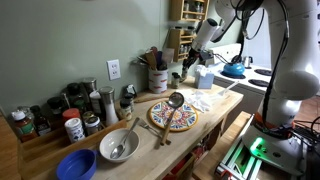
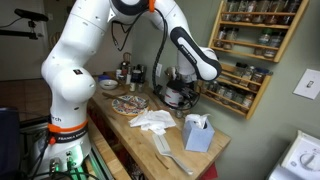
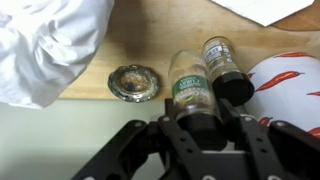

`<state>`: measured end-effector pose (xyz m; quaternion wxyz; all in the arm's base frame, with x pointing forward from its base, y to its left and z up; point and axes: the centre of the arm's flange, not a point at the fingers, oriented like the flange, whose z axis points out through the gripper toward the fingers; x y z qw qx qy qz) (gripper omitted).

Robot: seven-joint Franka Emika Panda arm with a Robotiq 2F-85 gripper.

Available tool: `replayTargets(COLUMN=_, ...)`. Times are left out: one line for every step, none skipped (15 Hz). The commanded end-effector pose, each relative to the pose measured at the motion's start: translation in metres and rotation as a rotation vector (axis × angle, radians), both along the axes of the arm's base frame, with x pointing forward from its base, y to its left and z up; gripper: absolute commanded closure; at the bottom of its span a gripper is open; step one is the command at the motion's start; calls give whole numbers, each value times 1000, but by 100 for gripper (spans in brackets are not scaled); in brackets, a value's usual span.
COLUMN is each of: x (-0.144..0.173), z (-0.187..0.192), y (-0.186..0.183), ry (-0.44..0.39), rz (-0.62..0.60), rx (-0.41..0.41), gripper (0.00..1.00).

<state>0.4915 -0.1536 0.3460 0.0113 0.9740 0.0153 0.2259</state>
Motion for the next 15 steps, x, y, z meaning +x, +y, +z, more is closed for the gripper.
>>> replayTargets(x=3, z=-20, y=-1, ry=-20, rz=3, rx=-11, gripper=79)
replayTargets(x=4, z=-24, y=0, ry=-22, rz=-2, rx=-17, gripper=79)
replayTargets(x=5, z=-28, y=0, ry=-22, rz=-2, rx=-17, gripper=79)
replayTargets(x=5, z=-33, y=0, ry=-20, rz=-2, rx=-18, gripper=79)
replayTargets(x=6, z=-37, y=0, ry=-21, rz=-2, rx=-17, gripper=79)
replayTargets(x=6, z=-41, y=0, ry=-19, rz=-5, rx=-15, gripper=79)
replayTargets(x=6, z=-44, y=1, ry=-17, rz=-4, rx=-14, gripper=79)
replayTargets(x=5, z=-46, y=1, ry=-20, rz=-2, rx=-12, gripper=79)
replayTargets(x=5, z=-50, y=0, ry=-19, rz=-5, rx=-9, gripper=79)
replayTargets(x=4, z=-53, y=0, ry=-18, rz=-9, rx=-7, gripper=79)
replayTargets(x=3, z=-56, y=-1, ry=-18, rz=-9, rx=-5, gripper=79)
replayTargets(x=2, z=-59, y=-2, ry=-18, rz=-14, rx=-2, gripper=79)
replayTargets(x=2, z=-62, y=-3, ry=-17, rz=-17, rx=-3, gripper=79)
replayTargets(x=1, z=-64, y=-4, ry=-18, rz=-18, rx=-2, gripper=79)
replayTargets(x=2, z=-65, y=-4, ry=-22, rz=-15, rx=-2, gripper=79)
